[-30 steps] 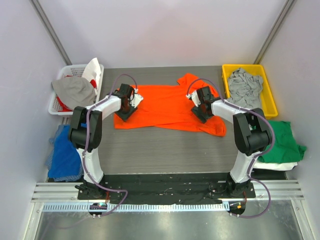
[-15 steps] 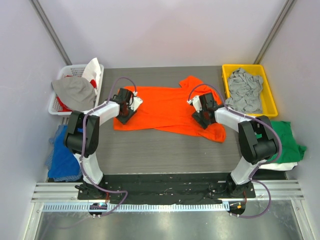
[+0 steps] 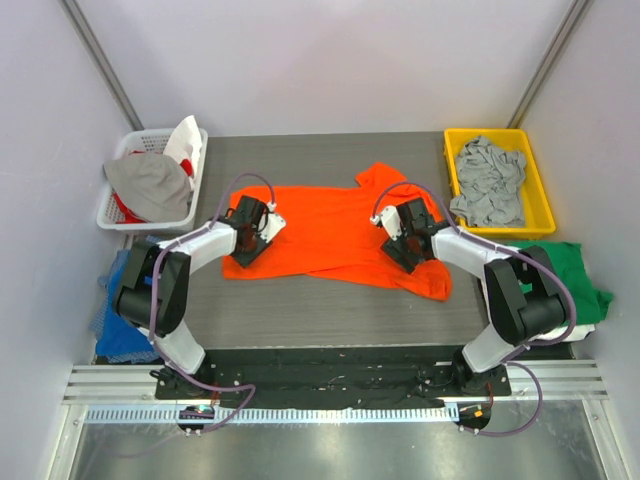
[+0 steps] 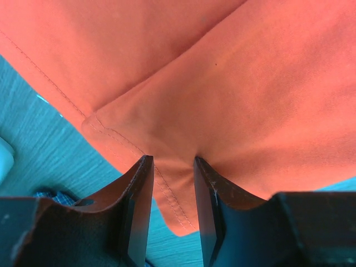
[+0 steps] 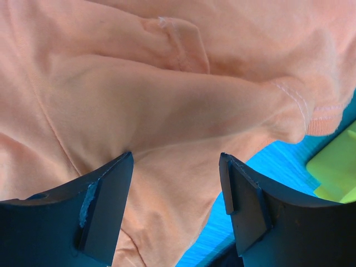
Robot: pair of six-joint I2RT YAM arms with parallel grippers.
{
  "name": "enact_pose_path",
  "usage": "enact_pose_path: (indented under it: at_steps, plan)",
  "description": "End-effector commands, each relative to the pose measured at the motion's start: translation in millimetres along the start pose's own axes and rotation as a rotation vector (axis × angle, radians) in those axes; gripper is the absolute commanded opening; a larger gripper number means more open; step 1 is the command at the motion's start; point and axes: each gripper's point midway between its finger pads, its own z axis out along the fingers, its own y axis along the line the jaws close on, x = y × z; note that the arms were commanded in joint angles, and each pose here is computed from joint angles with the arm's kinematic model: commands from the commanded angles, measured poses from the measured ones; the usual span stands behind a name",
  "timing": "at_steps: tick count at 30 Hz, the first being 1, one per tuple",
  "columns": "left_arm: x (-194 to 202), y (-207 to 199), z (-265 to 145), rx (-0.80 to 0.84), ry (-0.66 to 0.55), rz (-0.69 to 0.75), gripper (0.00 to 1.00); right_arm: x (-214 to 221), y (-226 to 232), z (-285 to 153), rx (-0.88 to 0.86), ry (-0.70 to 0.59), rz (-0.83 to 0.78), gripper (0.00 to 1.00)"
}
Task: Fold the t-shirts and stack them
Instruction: Fold the tshirt
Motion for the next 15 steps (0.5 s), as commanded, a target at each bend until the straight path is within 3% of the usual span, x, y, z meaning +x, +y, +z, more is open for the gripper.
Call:
enact_pose_path:
  at_steps: [1,15]
  plan:
    - [47.2,-40.3,2.3,0.124,0.136,0.02,0.4,37.1,51.6,-5.0,-0.162,0.103,-0.062,0.73]
    - [99.9,-83.2,-29.0,0.205,0.239,0.089,0.41,63.0,84.5,-29.7,-0.208,0.139,-0.15,0.74]
